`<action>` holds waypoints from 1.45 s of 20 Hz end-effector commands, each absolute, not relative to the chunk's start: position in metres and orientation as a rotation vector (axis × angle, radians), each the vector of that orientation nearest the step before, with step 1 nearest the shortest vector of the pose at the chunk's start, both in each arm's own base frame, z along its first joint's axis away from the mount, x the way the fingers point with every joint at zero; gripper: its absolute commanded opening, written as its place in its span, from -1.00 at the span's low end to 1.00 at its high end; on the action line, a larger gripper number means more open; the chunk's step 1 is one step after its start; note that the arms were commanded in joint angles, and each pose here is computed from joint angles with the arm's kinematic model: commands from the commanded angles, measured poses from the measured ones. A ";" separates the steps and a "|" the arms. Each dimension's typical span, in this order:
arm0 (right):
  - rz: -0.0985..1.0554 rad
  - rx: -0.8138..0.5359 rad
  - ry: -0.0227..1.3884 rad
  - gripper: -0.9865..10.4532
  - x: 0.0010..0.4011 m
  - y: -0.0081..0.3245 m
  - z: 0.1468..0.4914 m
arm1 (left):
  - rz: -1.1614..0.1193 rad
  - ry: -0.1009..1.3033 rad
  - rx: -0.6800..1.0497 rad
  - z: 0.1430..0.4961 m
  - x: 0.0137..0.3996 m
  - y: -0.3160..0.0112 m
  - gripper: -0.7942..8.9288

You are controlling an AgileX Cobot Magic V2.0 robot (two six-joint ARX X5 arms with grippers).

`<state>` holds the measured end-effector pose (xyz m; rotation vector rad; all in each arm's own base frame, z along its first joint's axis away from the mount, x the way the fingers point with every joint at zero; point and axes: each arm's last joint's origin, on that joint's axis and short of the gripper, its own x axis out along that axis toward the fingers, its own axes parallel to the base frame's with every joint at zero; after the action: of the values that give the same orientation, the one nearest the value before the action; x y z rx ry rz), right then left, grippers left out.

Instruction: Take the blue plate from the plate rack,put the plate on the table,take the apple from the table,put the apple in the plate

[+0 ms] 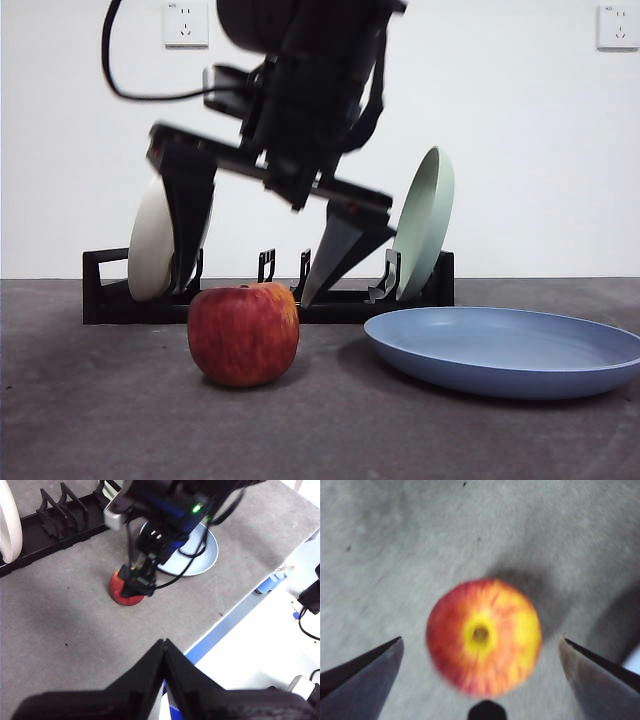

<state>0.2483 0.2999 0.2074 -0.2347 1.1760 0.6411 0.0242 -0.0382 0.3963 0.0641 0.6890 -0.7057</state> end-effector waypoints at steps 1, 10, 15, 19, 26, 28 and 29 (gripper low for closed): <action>0.642 -0.253 1.192 0.74 0.253 0.307 0.191 | -0.683 0.680 0.063 0.396 0.025 -0.038 -0.85; 0.639 -0.274 1.227 -0.34 0.253 0.311 0.175 | -0.683 0.680 0.063 0.396 0.025 -0.038 -0.85; 0.636 -0.281 1.234 -0.85 0.252 0.310 0.178 | -0.683 0.680 0.063 0.396 0.025 -0.038 -0.85; 0.617 -0.332 1.206 -0.85 0.245 0.304 0.204 | -0.683 0.680 0.063 0.396 0.025 -0.038 -0.85; 0.476 -0.496 1.075 -0.85 0.232 0.271 0.249 | -0.683 0.680 0.063 0.396 0.025 -0.038 -0.85; 0.451 -0.491 1.061 -0.85 0.230 0.258 0.252 | -0.683 0.680 0.063 0.396 0.025 -0.038 -0.85; 0.436 -0.481 1.062 -0.85 0.230 0.249 0.251 | -0.683 0.680 0.062 0.396 0.025 -0.038 -0.85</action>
<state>0.2307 0.2515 0.2560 -0.4624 1.0518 0.4436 0.0246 -0.0379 0.3964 0.0666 0.6789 -0.6874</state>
